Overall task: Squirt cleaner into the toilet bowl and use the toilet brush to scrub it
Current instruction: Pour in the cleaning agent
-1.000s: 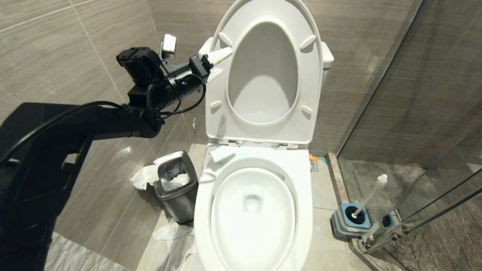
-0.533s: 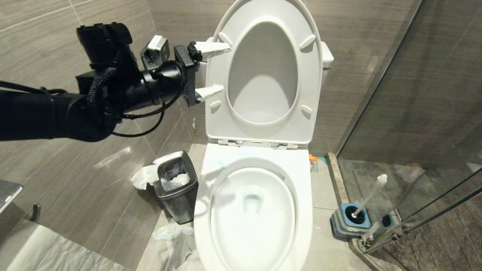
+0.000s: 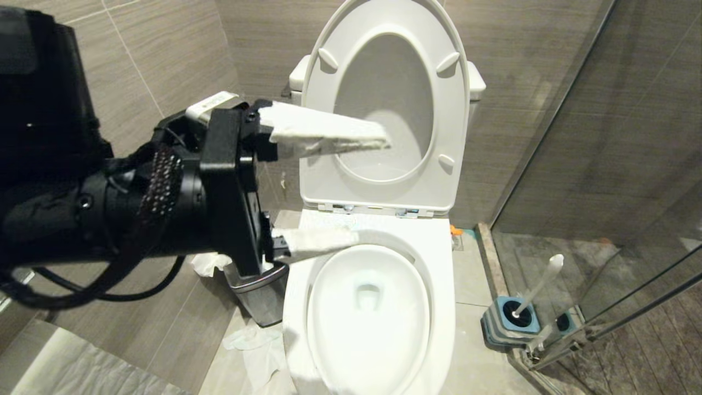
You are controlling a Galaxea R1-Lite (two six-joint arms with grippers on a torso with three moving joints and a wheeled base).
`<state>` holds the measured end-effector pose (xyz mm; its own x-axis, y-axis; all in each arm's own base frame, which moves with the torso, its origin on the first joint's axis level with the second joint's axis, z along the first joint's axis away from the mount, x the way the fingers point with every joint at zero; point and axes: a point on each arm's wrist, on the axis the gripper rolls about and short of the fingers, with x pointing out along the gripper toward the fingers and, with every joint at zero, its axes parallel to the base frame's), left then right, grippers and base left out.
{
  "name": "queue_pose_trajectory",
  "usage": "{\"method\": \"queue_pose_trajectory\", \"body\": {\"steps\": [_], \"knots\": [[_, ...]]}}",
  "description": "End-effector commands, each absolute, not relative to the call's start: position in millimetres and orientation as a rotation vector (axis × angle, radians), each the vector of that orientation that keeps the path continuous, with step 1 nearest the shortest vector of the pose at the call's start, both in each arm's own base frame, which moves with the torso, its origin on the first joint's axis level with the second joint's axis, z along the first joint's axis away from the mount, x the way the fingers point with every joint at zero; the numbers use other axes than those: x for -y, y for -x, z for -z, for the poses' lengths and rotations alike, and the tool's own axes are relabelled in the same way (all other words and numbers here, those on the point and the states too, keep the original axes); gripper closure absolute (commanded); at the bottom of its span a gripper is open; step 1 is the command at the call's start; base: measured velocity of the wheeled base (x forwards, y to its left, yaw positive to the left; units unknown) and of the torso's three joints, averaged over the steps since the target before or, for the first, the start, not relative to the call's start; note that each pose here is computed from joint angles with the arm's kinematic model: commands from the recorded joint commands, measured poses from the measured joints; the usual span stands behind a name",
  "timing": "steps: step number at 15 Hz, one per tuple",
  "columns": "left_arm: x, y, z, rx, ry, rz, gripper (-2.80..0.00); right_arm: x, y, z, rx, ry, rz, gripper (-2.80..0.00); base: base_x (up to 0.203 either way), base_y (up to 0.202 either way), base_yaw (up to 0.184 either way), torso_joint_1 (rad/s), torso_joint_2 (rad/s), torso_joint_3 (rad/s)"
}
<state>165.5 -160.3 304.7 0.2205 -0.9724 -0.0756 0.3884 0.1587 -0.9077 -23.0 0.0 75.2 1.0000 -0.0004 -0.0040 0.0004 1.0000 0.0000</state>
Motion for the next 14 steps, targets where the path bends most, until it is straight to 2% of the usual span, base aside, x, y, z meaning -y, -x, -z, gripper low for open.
{"method": "queue_pose_trajectory", "body": {"steps": [1,8,14], "knots": [[155,-143,-309,-0.767,0.869,1.081,-2.80,0,23,-75,-0.005,0.000,0.000,0.00,0.000,0.000,0.000,0.000,0.00,0.000],[153,-143,-270,-0.703,0.286,0.887,-2.80,0,23,-75,-0.005,0.000,0.000,0.00,0.000,0.000,0.000,0.000,0.00,0.000],[143,-124,-267,-0.904,0.119,0.861,-2.80,0,23,-75,-0.004,0.000,0.000,0.00,0.000,0.000,0.000,0.000,0.00,0.000]]}}
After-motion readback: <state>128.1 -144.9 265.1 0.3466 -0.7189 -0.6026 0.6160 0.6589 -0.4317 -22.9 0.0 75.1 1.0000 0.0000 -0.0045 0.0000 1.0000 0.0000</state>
